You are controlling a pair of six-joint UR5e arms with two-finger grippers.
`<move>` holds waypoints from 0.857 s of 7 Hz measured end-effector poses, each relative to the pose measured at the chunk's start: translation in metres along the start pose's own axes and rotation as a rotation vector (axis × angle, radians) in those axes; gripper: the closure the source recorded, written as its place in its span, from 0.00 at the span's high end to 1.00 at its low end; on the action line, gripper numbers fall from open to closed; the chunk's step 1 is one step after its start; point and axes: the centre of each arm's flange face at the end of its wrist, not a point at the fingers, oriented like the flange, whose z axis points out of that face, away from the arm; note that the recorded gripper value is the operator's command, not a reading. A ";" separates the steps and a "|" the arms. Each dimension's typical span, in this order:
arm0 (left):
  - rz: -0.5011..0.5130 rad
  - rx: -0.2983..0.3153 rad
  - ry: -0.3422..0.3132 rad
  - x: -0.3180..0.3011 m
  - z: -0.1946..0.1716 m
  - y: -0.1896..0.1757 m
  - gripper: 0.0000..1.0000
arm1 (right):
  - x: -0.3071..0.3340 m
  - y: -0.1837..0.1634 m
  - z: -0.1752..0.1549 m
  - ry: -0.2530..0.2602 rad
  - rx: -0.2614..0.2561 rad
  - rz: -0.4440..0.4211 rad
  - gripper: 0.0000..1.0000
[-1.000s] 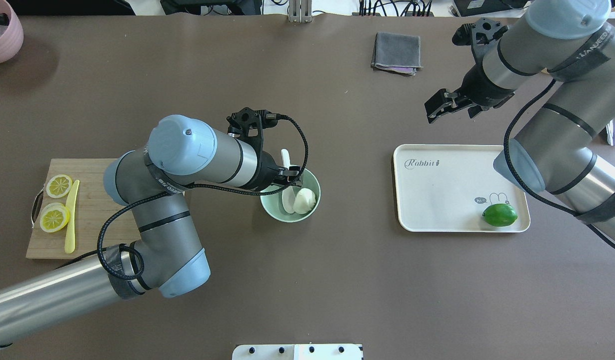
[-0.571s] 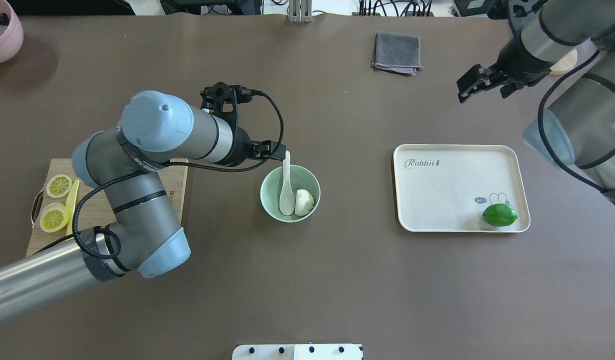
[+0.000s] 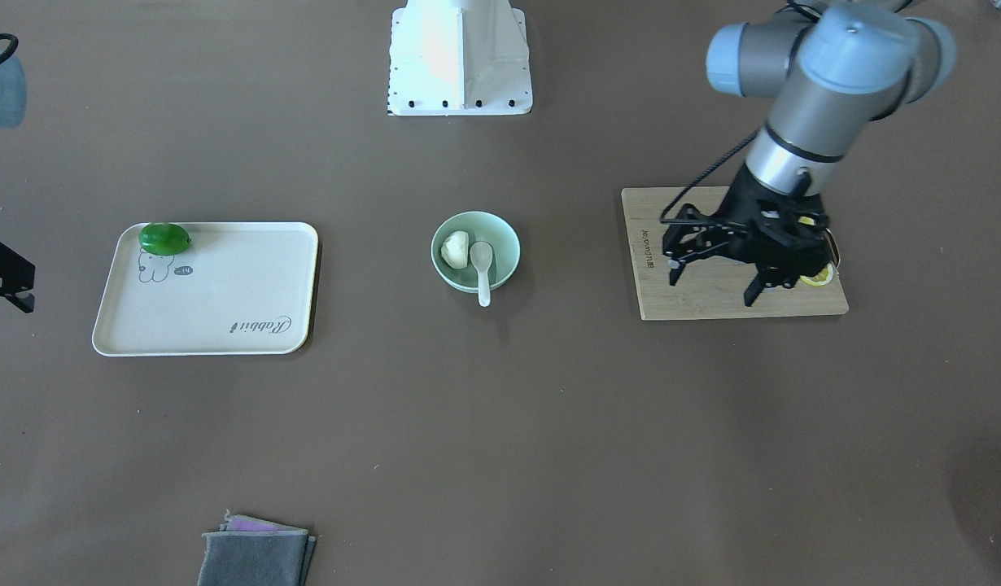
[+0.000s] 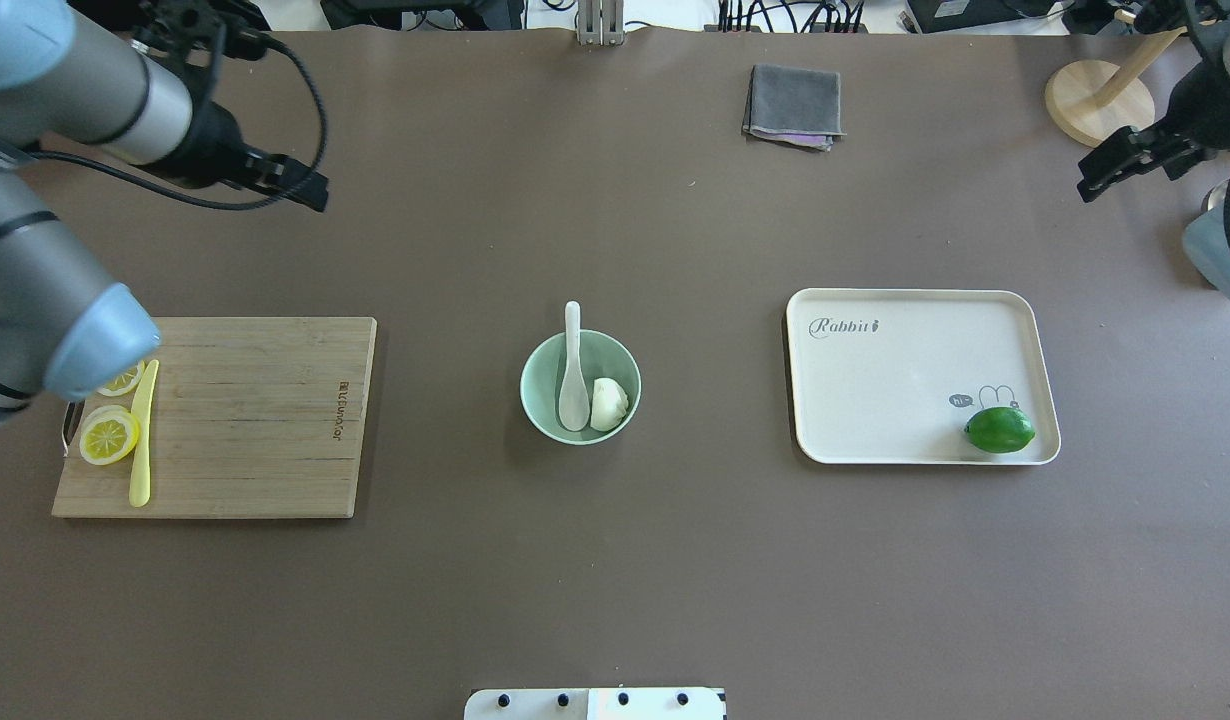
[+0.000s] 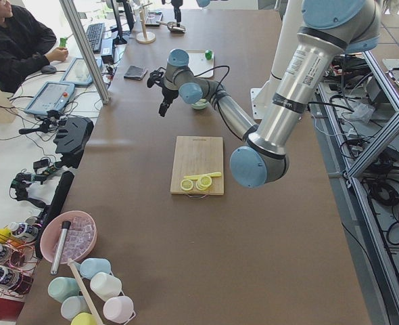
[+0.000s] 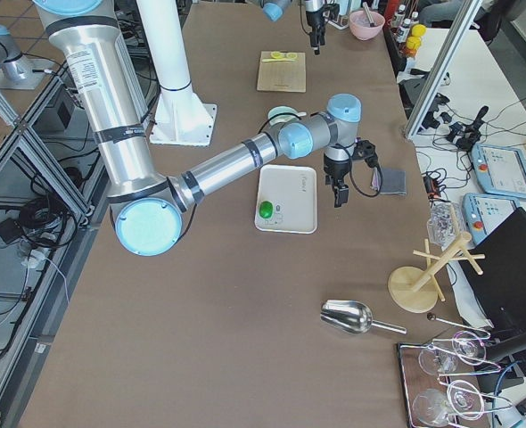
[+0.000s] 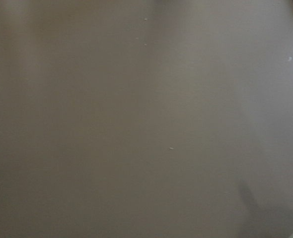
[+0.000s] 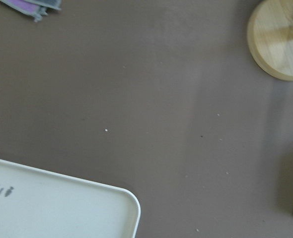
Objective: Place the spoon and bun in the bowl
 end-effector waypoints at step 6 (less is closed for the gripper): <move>-0.140 -0.028 -0.119 -0.330 -0.101 0.098 0.98 | 0.209 0.118 0.009 -0.068 -0.061 0.112 1.00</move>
